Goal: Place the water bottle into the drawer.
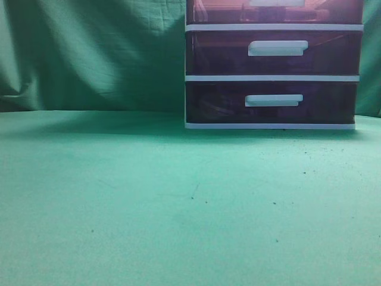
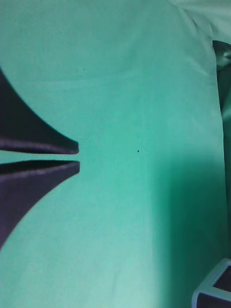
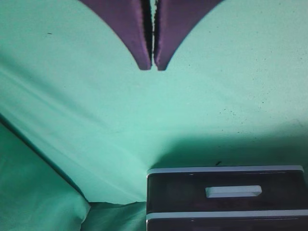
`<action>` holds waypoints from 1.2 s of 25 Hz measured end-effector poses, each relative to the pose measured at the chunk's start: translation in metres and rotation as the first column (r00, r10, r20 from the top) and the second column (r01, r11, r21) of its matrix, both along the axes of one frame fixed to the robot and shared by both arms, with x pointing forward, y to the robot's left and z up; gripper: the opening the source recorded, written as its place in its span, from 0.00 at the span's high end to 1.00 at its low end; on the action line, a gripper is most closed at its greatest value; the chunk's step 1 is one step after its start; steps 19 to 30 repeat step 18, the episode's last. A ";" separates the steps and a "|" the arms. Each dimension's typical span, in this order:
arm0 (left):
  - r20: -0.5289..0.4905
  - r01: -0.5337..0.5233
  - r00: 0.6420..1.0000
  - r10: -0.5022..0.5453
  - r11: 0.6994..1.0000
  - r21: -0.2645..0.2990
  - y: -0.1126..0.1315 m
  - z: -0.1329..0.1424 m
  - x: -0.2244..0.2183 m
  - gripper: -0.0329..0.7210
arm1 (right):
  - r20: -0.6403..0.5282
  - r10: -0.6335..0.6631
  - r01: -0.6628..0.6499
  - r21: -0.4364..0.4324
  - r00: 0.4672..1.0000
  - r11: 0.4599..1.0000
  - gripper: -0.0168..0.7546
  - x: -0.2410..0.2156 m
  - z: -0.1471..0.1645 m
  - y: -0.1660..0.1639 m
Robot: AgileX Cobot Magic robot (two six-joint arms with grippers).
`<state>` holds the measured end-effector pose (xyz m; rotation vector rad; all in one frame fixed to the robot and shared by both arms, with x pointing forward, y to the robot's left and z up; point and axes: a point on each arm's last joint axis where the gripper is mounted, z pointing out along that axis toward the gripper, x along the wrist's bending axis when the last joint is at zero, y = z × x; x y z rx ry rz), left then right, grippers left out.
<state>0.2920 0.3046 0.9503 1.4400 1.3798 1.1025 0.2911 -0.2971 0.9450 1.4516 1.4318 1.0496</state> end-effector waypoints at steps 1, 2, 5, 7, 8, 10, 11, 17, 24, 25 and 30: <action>0.000 0.000 1.000 0.000 1.000 0.000 0.000 0.000 0.000 0.96 | 0.000 0.000 0.000 0.000 1.000 1.000 0.98 0.000 0.000 0.000; 0.000 0.000 1.000 0.000 1.000 -0.002 0.000 0.000 0.000 0.96 | 0.000 0.000 0.000 0.000 1.000 1.000 0.98 0.000 0.000 0.000; -0.003 0.000 1.000 0.000 1.000 -0.006 0.000 0.000 0.000 0.96 | 0.000 0.000 0.000 0.000 1.000 1.000 0.98 0.000 0.000 0.000; -0.003 0.000 1.000 0.000 1.000 -0.006 0.000 0.000 0.000 0.96 | 0.000 0.000 0.000 0.000 1.000 1.000 0.98 0.000 0.000 0.000; -0.003 0.000 1.000 0.000 1.000 -0.006 0.000 0.000 0.000 0.96 | 0.000 0.000 0.000 0.000 1.000 1.000 0.98 0.000 0.000 0.000; -0.003 -0.002 1.000 0.002 1.000 -0.006 0.000 0.000 0.000 0.96 | 0.000 0.000 0.000 0.000 1.000 1.000 0.98 0.000 0.000 0.000; -0.003 -0.002 1.000 0.002 1.000 -0.005 0.000 0.000 0.000 0.96 | 0.000 0.000 0.000 0.000 1.000 1.000 0.98 0.000 0.000 0.000; -0.003 -0.002 1.000 0.002 1.000 -0.006 0.000 0.000 0.000 0.96 | 0.000 0.000 0.000 0.000 1.000 1.000 0.98 0.000 0.000 0.000; -0.003 -0.002 1.000 0.002 1.000 -0.006 0.000 0.000 0.000 0.96 | 0.000 0.000 0.000 0.000 1.000 1.000 0.98 0.000 0.000 0.000; -0.003 -0.002 1.000 0.002 1.000 -0.006 0.000 0.000 0.000 0.96 | 0.000 0.000 0.000 0.000 1.000 1.000 0.98 0.000 0.000 0.000; -0.003 -0.002 1.000 0.002 1.000 -0.006 0.000 0.000 0.000 0.96 | 0.000 0.000 0.000 0.000 1.000 1.000 0.98 0.000 0.000 0.000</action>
